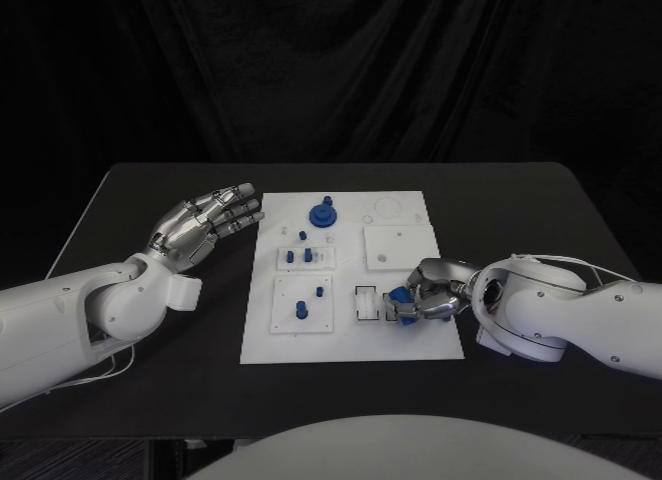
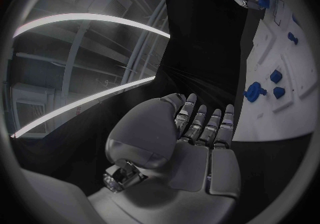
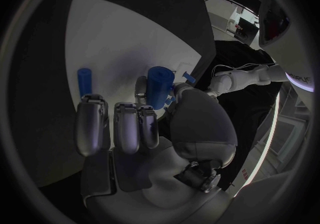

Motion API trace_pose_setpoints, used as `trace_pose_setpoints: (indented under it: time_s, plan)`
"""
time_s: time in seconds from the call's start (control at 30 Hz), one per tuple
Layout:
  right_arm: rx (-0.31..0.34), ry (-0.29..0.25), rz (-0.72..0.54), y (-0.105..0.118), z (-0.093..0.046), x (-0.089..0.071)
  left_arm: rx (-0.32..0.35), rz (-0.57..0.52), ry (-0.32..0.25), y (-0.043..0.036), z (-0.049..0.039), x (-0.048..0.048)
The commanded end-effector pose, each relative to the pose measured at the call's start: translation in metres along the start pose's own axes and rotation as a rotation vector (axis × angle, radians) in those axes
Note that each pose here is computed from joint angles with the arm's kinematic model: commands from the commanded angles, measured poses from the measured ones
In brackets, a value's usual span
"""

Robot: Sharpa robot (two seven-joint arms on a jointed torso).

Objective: Assemble the parts on the task board

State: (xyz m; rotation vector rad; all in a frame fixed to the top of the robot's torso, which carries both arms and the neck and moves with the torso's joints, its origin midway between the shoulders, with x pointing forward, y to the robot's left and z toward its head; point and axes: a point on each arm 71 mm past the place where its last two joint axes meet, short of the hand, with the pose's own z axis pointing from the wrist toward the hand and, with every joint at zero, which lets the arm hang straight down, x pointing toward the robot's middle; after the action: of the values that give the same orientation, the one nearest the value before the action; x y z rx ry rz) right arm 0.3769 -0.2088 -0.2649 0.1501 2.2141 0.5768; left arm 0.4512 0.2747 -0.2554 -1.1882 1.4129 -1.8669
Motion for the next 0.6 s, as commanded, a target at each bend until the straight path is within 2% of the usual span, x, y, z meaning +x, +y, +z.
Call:
trace_pose_setpoints:
  time_s: [0.03, 0.4, 0.6]
  plan:
    - [-0.028, 0.019, 0.110, 0.006, 0.003, 0.001, 0.017, -0.014, 0.010, -0.0002, 0.0007, 0.0018]
    - [-0.023, 0.036, 0.110, 0.012, 0.015, 0.003, 0.013, -0.016, 0.013, 0.0012, 0.0017, 0.0025]
    - [-0.026, 0.018, 0.106, 0.015, 0.019, 0.002, 0.010, -0.017, 0.013, 0.0022, 0.0010, 0.0024]
